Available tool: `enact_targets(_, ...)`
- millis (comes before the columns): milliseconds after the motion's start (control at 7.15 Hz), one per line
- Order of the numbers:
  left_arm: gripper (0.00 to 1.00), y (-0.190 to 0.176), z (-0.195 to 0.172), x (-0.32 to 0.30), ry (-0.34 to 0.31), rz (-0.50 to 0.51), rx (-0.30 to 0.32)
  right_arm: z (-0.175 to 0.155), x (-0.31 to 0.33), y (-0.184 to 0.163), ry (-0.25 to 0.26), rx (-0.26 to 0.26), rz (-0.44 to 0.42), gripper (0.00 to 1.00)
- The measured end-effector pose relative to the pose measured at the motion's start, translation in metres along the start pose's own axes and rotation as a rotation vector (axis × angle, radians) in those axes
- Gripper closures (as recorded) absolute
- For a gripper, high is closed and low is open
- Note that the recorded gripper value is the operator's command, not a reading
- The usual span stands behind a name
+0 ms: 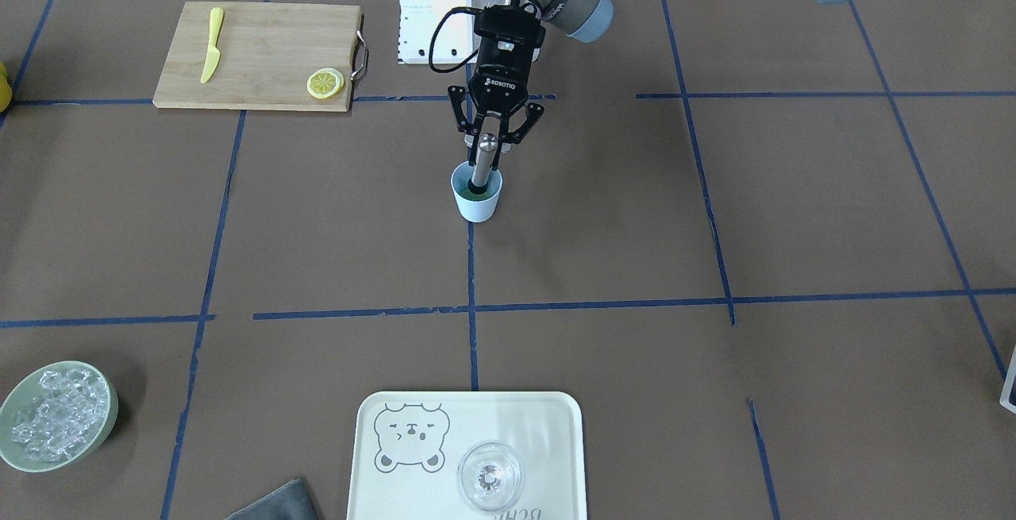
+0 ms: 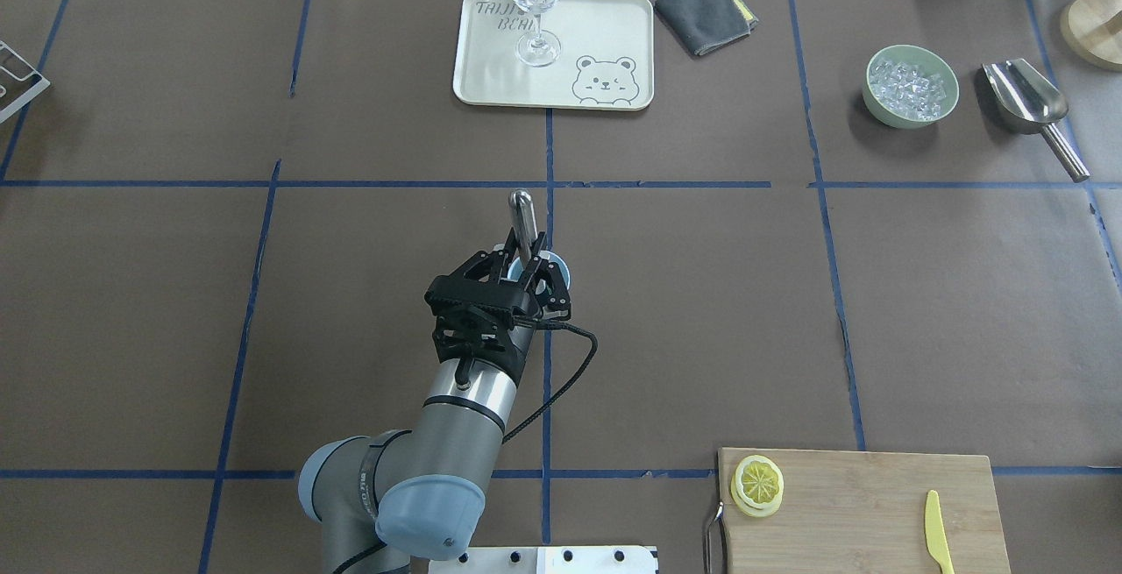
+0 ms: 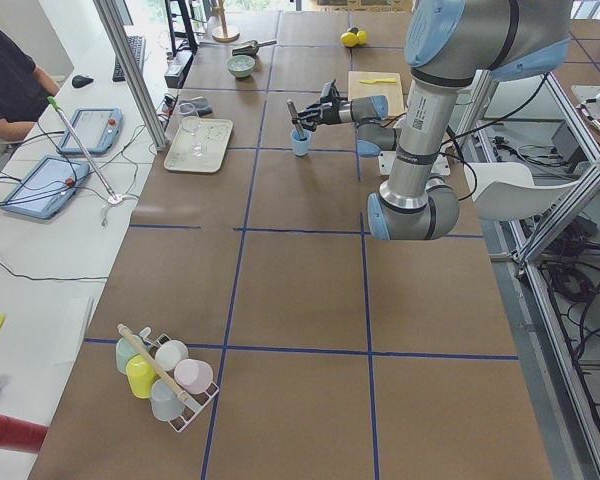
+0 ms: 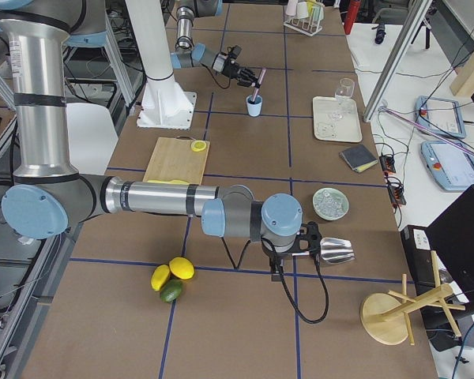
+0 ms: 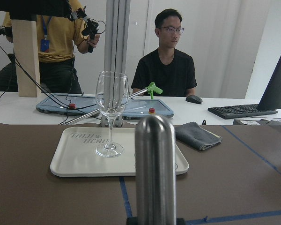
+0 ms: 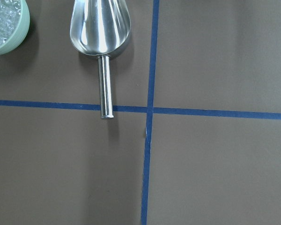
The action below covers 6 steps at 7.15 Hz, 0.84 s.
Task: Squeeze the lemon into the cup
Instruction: 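Press the muddler down into the cup onto the lemon slice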
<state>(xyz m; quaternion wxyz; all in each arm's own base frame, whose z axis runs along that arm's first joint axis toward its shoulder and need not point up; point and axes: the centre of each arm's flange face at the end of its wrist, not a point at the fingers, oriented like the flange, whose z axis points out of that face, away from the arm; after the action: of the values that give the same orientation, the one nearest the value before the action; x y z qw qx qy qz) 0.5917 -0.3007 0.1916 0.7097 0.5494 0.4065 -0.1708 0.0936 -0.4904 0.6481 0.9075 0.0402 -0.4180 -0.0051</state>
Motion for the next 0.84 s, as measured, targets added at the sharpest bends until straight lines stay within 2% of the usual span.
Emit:
enact_targets(280, 1.0, -0.013, -0.005, 0.006, 0.017, -0.008, 0.003, 0.0, 0.0, 0.0, 0.0, 0.001, -0.001, 0.0)
enact_targets(559, 1.0, -0.045, -0.019, 0.012, 0.05, -0.005, 0.024, -0.001, -0.002, 0.0, 0.0, 0.003, -0.004, 0.0)
enact_targets(839, 1.0, -0.089, -0.035, 0.01, 0.109, 0.008, 0.088, -0.003, -0.003, -0.001, 0.001, 0.007, -0.008, 0.0)
